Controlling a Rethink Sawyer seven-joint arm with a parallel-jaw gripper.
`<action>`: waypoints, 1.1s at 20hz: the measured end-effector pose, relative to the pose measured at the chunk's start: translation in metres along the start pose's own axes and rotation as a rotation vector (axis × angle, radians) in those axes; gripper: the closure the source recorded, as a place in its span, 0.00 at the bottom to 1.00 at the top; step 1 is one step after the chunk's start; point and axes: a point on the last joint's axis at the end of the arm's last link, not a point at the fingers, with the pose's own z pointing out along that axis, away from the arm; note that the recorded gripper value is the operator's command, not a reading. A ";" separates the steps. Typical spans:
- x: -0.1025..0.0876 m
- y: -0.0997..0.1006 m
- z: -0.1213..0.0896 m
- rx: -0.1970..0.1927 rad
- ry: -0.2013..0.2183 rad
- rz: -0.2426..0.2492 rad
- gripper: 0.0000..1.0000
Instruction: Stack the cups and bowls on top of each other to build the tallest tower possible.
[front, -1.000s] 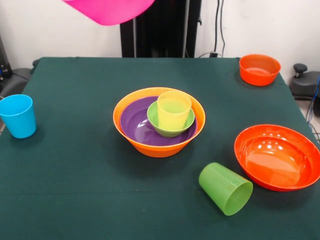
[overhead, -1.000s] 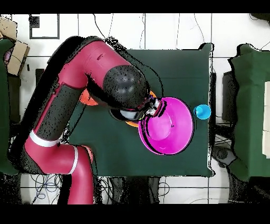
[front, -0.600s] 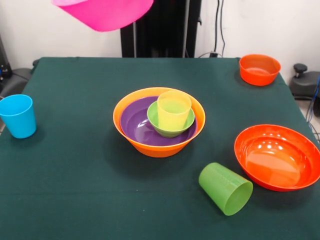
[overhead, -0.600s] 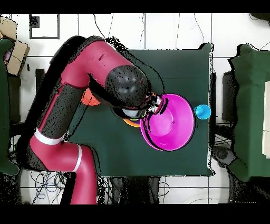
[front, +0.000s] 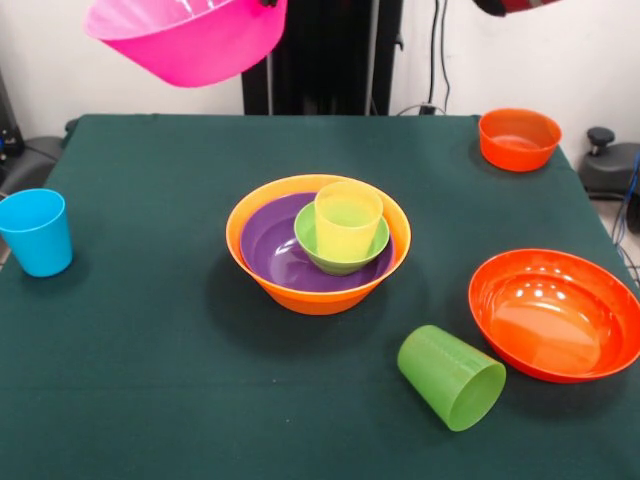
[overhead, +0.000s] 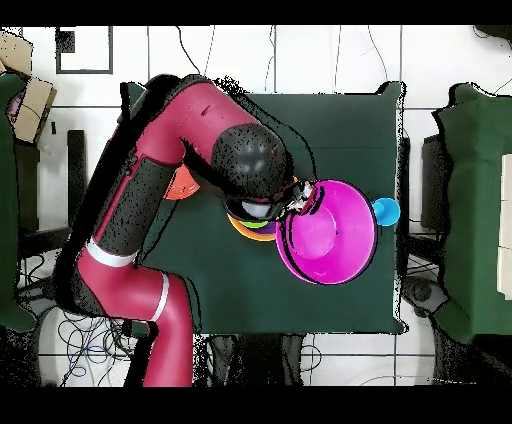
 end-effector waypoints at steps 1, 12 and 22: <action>-0.001 0.000 0.001 0.006 0.000 0.001 1.00; -0.004 0.001 0.009 0.138 0.008 0.008 1.00; 0.005 0.013 0.008 0.182 0.004 -0.001 1.00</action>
